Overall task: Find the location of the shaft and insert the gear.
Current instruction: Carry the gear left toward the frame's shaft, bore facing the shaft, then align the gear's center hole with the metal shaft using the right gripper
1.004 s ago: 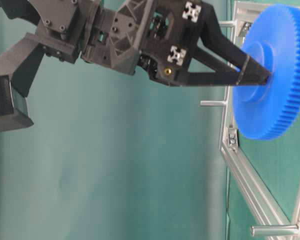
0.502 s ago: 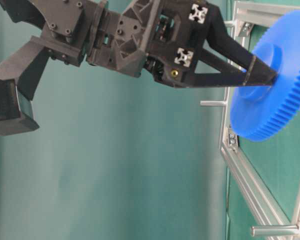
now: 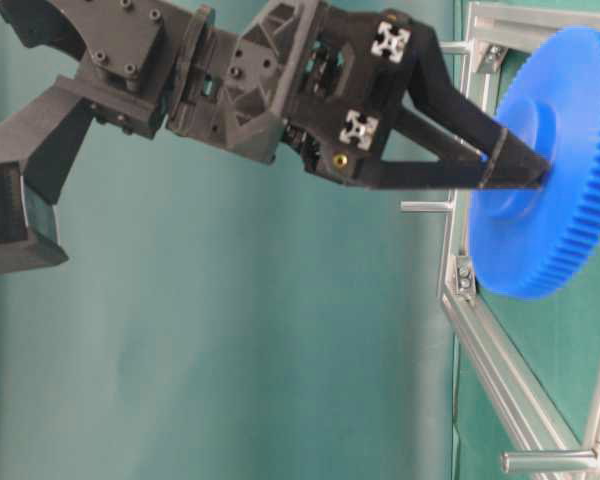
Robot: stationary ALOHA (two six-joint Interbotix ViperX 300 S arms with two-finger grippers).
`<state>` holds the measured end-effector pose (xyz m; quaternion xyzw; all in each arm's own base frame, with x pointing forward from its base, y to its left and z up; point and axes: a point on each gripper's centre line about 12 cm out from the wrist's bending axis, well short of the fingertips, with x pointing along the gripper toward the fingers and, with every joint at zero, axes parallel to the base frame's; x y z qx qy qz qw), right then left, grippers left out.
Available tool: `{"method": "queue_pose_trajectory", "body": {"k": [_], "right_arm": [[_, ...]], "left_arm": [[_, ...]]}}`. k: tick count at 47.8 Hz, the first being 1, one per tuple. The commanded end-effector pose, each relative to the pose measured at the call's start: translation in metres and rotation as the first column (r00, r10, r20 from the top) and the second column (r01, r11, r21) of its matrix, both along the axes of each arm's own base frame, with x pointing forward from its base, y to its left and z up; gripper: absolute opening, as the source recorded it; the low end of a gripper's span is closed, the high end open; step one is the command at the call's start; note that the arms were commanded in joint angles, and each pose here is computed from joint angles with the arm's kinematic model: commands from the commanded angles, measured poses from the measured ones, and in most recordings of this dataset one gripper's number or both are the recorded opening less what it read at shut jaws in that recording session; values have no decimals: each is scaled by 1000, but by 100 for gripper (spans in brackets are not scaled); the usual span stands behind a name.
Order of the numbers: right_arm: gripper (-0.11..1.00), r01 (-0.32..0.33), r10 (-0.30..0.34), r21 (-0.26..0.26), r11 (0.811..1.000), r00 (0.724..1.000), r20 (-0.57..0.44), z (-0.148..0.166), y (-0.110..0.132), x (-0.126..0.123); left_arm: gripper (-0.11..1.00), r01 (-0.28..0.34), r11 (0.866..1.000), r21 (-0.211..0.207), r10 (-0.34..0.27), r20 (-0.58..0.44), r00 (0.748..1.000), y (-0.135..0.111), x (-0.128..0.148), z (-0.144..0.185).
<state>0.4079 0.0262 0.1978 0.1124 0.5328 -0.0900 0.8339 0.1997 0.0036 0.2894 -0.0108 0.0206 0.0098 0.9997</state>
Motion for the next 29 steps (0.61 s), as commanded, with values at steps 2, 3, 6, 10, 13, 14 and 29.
{"method": "queue_pose_trajectory", "body": {"k": [2, 3, 6, 10, 13, 14, 29], "right_arm": [[70, -18, 17, 7, 1000, 998, 58, 16, 8, 9], [70, -19, 19, 7, 1000, 998, 61, 17, 9, 10], [70, -28, 27, 5, 1000, 997, 67, 19, 11, 13], [70, -30, 30, 4, 1000, 997, 73, 18, 11, 16], [70, -34, 34, -1, 999, 996, 78, 17, 11, 19], [70, -37, 37, -2, 999, 996, 81, 17, 11, 20], [70, -58, 62, -46, 997, 994, 94, 14, 0, 27]], "left_arm": [[1, -2, 1000, -3, 2, 29, 1000, 0, 3, 12], [1, -2, 1000, -3, 2, 31, 1000, 0, 2, 12], [1, -2, 1000, -3, 2, 29, 1000, 0, 3, 12], [1, -2, 1000, -3, 2, 29, 1000, 0, 3, 12], [1, -2, 1000, -3, 2, 29, 1000, 0, 3, 12], [1, -2, 1000, -3, 2, 31, 1000, 0, 2, 12], [1, -2, 1000, -3, 2, 31, 1000, 0, 2, 12]]}}
